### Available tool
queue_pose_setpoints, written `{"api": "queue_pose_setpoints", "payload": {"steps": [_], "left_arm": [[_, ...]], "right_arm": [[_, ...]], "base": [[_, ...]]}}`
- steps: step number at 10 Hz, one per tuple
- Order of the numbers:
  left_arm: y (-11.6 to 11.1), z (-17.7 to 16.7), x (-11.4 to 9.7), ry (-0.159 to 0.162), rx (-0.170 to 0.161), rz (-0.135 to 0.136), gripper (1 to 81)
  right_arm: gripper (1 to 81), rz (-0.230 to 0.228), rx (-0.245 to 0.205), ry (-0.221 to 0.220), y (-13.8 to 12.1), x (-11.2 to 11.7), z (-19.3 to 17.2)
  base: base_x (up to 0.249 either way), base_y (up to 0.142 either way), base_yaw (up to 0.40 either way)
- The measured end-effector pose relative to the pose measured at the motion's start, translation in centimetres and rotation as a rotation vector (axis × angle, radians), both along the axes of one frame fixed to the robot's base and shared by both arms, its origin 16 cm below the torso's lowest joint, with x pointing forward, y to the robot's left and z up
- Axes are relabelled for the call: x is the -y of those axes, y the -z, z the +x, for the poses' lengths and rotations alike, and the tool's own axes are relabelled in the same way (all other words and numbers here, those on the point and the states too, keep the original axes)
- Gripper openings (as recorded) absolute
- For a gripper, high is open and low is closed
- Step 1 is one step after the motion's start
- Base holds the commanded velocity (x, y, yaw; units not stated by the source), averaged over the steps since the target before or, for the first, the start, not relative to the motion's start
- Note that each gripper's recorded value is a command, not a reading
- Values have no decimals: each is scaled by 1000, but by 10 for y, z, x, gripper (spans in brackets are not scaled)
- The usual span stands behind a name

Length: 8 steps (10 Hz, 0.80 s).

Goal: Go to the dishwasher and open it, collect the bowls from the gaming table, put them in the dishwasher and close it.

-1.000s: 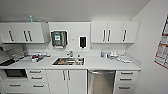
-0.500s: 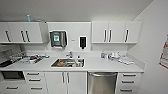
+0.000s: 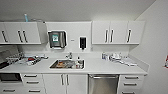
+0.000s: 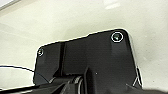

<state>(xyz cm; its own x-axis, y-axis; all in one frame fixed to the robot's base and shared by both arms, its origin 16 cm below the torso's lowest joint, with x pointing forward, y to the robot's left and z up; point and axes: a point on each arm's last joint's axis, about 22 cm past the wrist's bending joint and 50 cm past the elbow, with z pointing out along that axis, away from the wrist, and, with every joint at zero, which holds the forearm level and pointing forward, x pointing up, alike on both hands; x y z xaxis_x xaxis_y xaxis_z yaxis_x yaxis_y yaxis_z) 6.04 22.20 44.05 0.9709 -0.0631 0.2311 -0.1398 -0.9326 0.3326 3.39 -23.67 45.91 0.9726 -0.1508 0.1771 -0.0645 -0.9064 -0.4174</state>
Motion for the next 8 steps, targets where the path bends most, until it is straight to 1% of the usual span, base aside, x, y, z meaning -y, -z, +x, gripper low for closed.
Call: {"api": "queue_pose_setpoints", "payload": {"steps": [2, 4, 5, 6, 7, 8], "left_arm": [[0, 0, 0, 0, 0, 0, 811], [-2, 16, 1, -1, 18, -1, 811], [-2, 10, 1, -1, 16, -2, 811], [1, -12, -1, 2, -13, 1, 811], [3, -22, -1, 5, -30, 2, 811], [1, -5, -1, 3, -8, 2, 811]], "right_arm": [[811, 7, -5, -1, 0, -5, -4], [811, 3, 12, 2, -1, -3, 10], [811, 0, 16, 5, -1, -2, 7], [811, 2, -18, -2, 2, -3, -15], [811, 2, -28, -3, 3, -3, -22], [811, 0, -4, -1, 1, -2, -4]], "base": [[138, 0, 0], [138, 0, 0], [138, 0, 0], [138, 0, 0], [138, 0, 0], [138, 0, 0]]}}
